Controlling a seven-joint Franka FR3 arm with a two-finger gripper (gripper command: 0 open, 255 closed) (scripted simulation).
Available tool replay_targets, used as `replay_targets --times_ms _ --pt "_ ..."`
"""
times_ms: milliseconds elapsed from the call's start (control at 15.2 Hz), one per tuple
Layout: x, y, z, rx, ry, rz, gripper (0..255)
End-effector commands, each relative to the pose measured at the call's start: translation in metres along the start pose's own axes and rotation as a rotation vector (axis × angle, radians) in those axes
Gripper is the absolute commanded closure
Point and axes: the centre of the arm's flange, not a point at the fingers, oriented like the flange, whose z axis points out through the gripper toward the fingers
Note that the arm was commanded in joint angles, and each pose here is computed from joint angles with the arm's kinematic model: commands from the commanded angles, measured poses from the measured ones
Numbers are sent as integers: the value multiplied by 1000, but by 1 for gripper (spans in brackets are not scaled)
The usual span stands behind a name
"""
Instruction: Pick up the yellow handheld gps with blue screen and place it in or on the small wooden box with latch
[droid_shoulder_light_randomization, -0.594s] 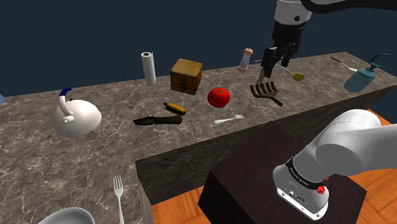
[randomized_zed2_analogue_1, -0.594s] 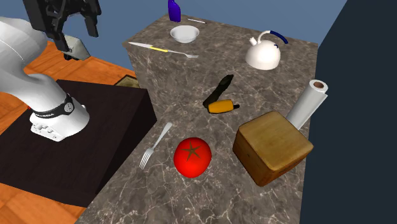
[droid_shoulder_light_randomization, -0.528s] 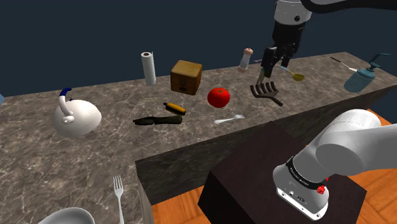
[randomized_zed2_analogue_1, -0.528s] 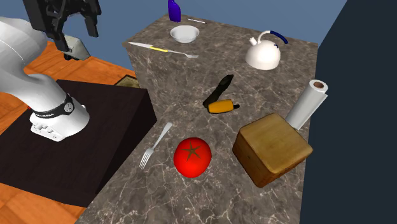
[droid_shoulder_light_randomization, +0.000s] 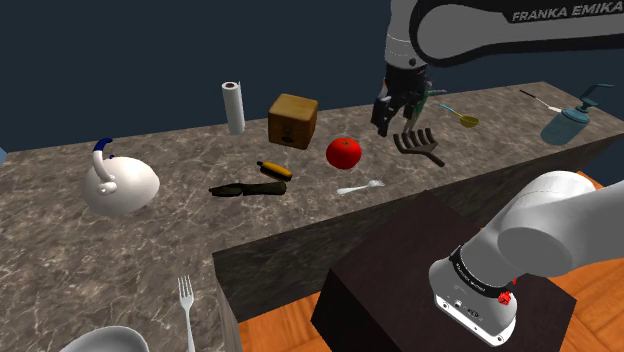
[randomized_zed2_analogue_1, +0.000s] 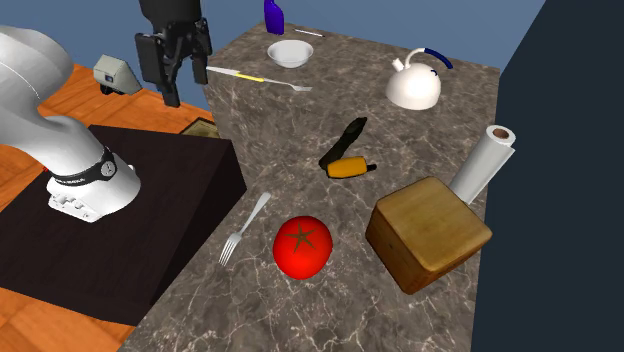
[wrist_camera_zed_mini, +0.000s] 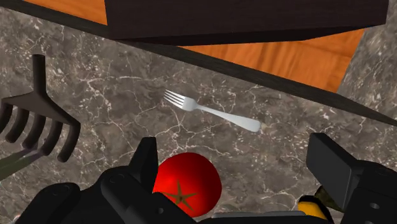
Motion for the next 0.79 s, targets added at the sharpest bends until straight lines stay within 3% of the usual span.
replay_targets --times_ms 0,726 --pt "19 -13 16 -8 14 -13 0" --pt "110 -93 92 -57 77 -82 0"
